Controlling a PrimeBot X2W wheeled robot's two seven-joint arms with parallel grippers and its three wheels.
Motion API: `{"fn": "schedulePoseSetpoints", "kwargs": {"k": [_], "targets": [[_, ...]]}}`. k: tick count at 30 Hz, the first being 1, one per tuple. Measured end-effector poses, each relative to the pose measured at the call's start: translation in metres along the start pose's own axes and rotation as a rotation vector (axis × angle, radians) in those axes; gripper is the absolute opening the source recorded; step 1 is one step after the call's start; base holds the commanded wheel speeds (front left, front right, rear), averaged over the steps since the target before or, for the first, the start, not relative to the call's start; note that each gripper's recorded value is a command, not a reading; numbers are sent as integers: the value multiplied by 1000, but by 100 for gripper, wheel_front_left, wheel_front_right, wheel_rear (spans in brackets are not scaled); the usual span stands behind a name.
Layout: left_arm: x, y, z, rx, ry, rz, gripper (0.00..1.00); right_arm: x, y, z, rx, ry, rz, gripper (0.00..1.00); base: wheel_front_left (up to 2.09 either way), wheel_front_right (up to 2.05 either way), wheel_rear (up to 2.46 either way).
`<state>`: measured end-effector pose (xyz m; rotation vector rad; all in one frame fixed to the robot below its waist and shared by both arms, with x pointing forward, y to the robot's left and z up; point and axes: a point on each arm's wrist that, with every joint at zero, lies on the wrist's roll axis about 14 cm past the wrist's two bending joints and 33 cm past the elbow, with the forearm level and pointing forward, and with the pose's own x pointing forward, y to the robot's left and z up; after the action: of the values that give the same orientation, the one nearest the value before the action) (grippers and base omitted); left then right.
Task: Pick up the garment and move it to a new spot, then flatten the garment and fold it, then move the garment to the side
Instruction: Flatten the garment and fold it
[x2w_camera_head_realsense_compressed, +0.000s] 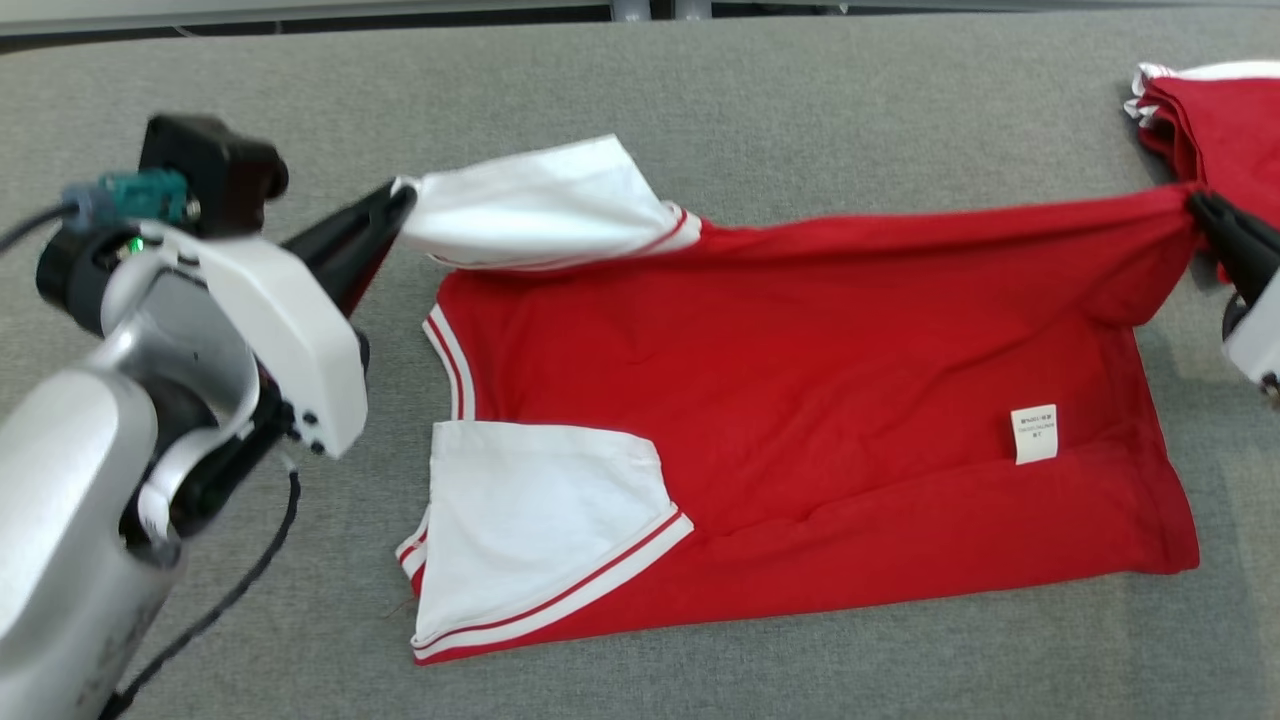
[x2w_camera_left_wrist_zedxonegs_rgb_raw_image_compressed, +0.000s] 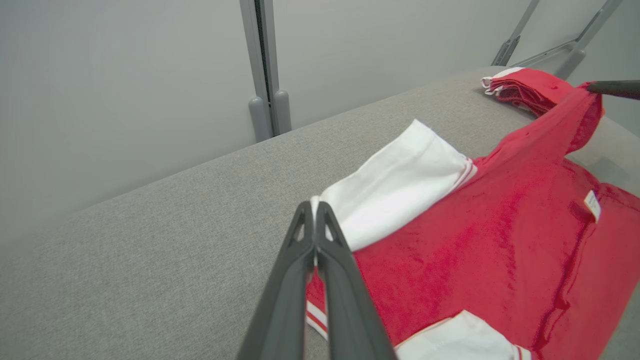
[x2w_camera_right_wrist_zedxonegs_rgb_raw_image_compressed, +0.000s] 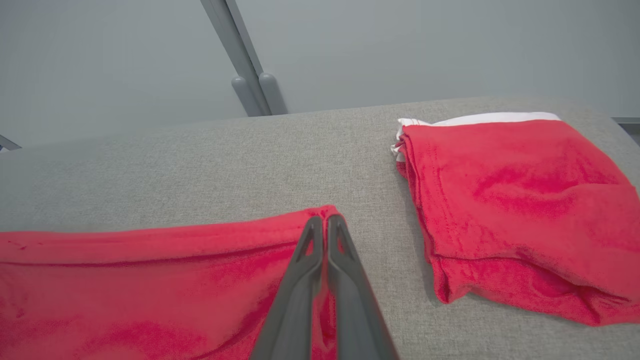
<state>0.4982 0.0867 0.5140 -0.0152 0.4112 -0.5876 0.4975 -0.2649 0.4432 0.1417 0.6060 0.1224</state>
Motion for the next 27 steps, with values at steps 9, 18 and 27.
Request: {"fn": "schedulePoseSetpoints", "kwargs": {"k": [9,18,27], "targets": [[-50,-26,-26,-43,-2,21,0,-32,3,-35,4,60,12,0,0,0,0],[-71,-45,-81,-183,74,46,0,-44,7,-96,62,201,1,0,0,0,0],[-73,-50,-132,-259,129,119,100,-51,11,-123,103,231,-30,100,0,0,0]]}}
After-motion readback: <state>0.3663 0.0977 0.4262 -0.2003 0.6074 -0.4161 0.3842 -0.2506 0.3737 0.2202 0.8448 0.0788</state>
